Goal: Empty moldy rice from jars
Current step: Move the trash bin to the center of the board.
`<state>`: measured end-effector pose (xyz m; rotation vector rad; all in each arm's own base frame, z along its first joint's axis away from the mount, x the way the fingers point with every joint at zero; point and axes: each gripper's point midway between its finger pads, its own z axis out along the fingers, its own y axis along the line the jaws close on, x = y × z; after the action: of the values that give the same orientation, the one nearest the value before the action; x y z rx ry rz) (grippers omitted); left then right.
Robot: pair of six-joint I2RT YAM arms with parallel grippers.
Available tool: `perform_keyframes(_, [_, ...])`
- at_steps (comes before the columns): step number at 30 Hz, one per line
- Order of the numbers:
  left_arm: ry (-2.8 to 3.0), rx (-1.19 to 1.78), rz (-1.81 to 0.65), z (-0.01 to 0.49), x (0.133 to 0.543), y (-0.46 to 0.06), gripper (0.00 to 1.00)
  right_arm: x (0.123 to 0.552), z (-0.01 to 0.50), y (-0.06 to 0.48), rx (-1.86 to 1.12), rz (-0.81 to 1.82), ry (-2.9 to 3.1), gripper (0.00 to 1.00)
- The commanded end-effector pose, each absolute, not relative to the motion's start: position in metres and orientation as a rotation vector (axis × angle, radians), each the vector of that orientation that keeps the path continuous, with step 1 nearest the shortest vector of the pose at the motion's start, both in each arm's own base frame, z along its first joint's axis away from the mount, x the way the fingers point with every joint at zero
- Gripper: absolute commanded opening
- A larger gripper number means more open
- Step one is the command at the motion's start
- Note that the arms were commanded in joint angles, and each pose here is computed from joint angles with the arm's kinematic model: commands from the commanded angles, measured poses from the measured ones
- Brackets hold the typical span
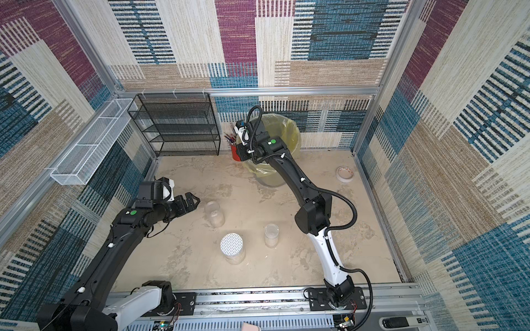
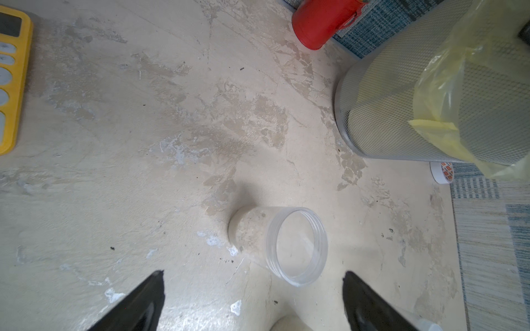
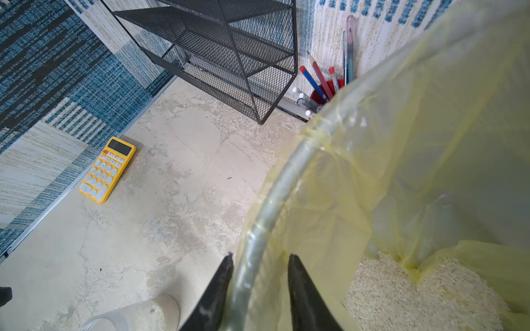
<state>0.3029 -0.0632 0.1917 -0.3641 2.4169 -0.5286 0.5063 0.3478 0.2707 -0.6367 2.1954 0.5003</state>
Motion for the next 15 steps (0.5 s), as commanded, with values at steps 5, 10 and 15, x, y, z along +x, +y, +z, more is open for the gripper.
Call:
perform_keyframes(5, [2.415,-0.345,-0.490,0.191,0.303,-0.060,0.99,0.504,0.261,0.331,-0.604,0.427,2.260,0.42])
perform_keyframes(10, [2.429,-0.349,-0.498,0.187,0.303,-0.061,0.99,0.510,0.271,0.318,-0.573,0.413,2.246,0.53])
perform_keyframes(15, [2.430,-0.347,-0.488,0.185,0.302,-0.059,0.99,0.515,0.274,0.309,-0.561,0.402,2.240,0.61])
